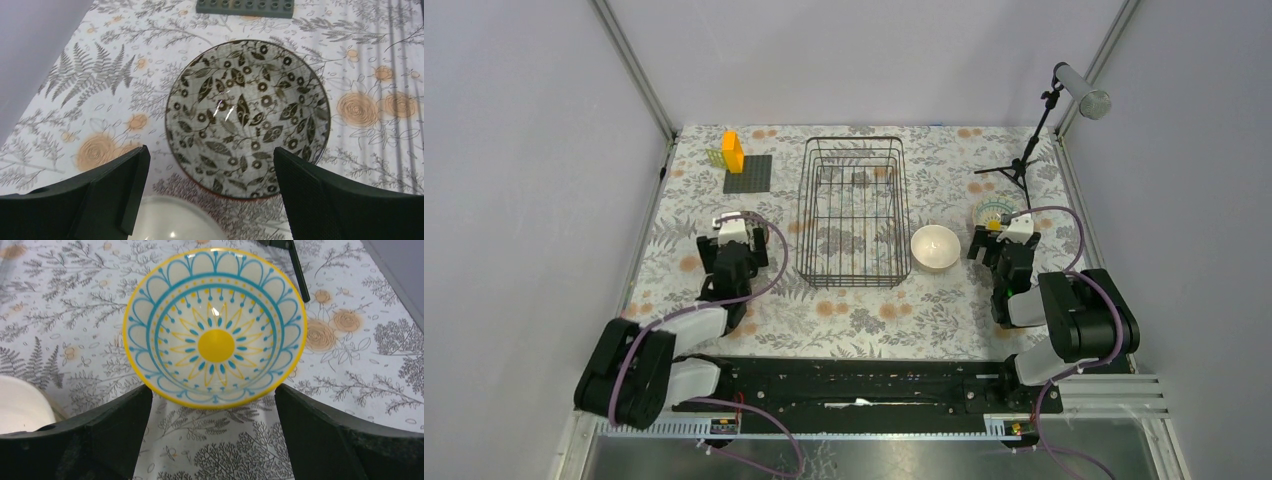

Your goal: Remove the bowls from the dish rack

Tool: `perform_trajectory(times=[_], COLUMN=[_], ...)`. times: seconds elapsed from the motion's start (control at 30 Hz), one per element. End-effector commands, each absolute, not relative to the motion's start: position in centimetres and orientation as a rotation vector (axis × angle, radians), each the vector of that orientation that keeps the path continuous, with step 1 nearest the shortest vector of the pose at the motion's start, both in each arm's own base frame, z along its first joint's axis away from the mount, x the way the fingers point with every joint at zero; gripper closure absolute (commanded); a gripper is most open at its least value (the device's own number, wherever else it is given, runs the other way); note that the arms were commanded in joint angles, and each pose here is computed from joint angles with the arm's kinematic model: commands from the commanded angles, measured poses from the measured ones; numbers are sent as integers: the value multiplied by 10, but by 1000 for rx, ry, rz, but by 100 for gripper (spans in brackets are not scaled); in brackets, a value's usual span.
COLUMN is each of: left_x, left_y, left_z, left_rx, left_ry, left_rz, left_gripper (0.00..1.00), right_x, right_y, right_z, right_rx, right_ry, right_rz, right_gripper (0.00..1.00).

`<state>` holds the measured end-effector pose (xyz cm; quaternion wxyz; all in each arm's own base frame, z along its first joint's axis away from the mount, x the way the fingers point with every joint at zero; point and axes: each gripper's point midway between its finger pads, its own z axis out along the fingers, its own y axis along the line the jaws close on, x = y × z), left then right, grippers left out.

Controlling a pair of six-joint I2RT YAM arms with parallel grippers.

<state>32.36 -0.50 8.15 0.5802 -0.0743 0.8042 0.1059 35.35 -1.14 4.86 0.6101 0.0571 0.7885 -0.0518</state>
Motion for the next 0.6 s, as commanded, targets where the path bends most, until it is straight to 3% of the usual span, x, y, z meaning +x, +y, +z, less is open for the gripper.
perform_trajectory(times=[0.0, 0.3, 0.4, 0.47, 0.57], left_x=[355, 369, 366, 375, 382], left_y=[-16, -19, -33, -24, -15], left_z=[115, 110, 104, 100, 97], left_rx=[-140, -40, 88, 37, -27], left_ry=[1680, 1624, 1618, 1636, 1663], left_rz=[169, 100, -40, -23, -43], left_gripper=[1, 1, 8, 2, 1], right_x=[369, 369, 369, 369, 370], right_y=[-11, -11, -12, -11, -11], right_z=[71, 71, 71, 71, 72], right_rx=[137, 134, 135, 134, 133], right_ry=[1741, 1739, 1739, 1740, 1739], right_rz=[-109, -109, -111, -110, -110], right_gripper=[0, 0, 1, 0, 0])
